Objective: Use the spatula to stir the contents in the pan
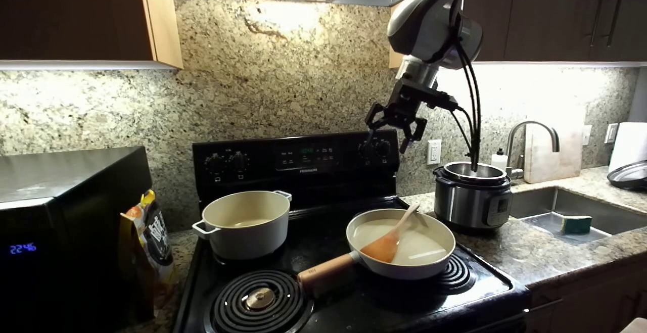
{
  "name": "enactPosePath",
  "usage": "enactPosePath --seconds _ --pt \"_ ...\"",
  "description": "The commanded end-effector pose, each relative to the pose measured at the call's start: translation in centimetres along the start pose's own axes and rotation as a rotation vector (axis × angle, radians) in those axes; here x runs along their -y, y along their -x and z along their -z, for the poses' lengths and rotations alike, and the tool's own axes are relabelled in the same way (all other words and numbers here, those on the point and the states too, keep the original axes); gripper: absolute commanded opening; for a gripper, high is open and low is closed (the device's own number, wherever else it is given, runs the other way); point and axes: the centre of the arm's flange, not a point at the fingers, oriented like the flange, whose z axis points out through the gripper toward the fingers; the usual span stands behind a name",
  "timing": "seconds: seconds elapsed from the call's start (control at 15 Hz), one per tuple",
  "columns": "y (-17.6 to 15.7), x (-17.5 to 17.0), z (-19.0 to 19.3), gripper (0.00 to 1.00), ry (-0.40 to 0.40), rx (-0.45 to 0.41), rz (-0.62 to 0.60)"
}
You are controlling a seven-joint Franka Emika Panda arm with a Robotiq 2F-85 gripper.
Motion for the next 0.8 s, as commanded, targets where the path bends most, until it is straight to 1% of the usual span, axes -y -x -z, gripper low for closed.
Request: enactPosePath --seconds 0.0,0.13,0.33,0.47,0.6,0.73 --pt "-1.4 1.0 -0.8 1.0 -0.014 -0.135 -0.151" --pt "-1.8 0.7 -2.3 1.0 -0.015 -0.185 -0.247" --pt "-2.9 -1.2 -4.8 1.0 -0.012 -0.248 -0.39" --pt "-4.5 -3.9 -6.7 1.0 -0.007 -0.287 -0.484" --pt "-5.0 -7.3 -7.5 1.0 -0.001 -0.332 -0.576" --pt "-5.3 -10.4 -8.0 1.0 0.013 -0.35 -0.677"
